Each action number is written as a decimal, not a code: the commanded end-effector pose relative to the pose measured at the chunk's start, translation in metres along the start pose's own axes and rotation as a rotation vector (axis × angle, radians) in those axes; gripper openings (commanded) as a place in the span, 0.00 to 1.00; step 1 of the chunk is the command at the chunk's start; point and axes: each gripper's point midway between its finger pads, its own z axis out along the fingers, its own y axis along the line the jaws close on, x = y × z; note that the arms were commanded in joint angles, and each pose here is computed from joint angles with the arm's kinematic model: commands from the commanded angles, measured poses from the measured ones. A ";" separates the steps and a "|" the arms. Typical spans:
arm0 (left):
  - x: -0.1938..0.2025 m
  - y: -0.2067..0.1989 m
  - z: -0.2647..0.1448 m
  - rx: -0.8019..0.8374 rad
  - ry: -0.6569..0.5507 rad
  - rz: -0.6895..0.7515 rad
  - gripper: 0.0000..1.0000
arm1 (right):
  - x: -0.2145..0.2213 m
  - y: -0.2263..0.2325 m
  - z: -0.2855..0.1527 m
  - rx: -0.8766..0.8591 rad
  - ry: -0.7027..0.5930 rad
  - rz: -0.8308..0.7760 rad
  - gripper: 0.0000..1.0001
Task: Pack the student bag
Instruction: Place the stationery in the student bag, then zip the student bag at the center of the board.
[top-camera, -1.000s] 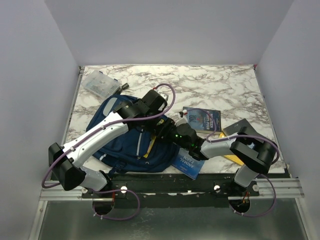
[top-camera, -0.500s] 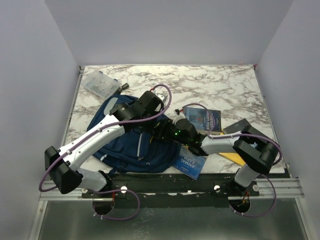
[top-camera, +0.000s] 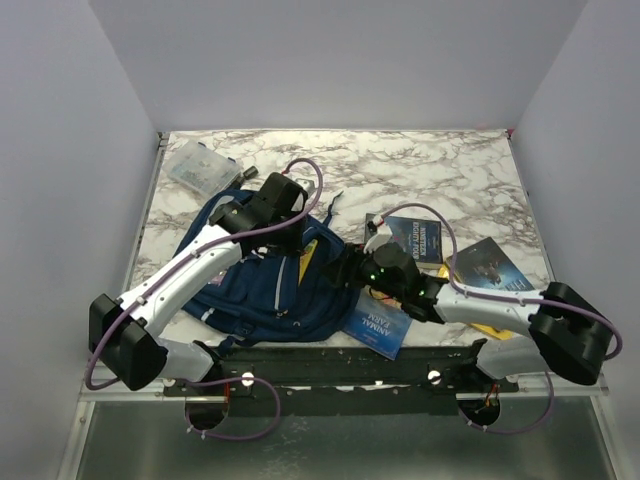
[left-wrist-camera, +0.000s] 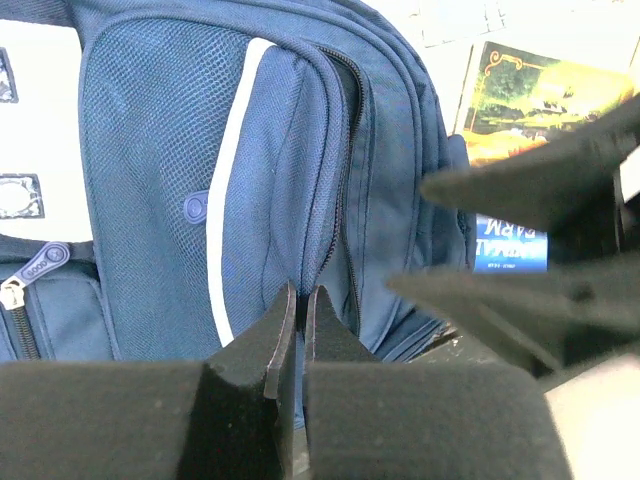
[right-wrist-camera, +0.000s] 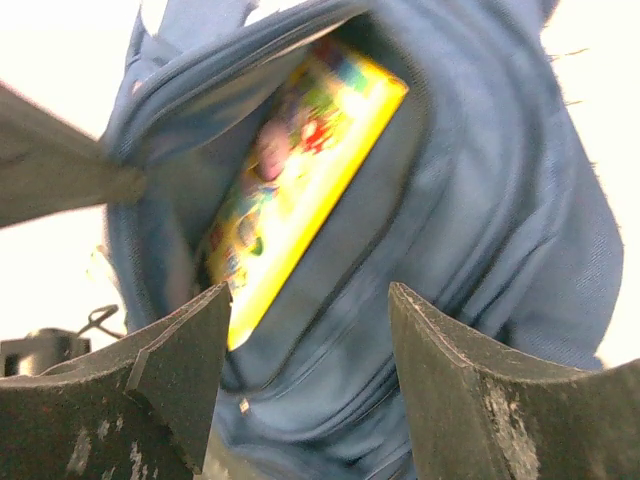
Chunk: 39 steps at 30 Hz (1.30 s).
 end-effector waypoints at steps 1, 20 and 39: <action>-0.022 0.000 0.000 0.070 -0.059 -0.089 0.00 | 0.022 -0.010 -0.020 0.180 -0.024 -0.111 0.67; -0.029 -0.002 0.029 0.067 0.029 -0.264 0.00 | 0.129 0.069 0.020 0.408 -0.140 -0.215 0.60; -0.008 0.000 0.029 0.046 0.032 -0.204 0.00 | 0.124 0.022 0.037 0.794 -0.345 -0.433 0.45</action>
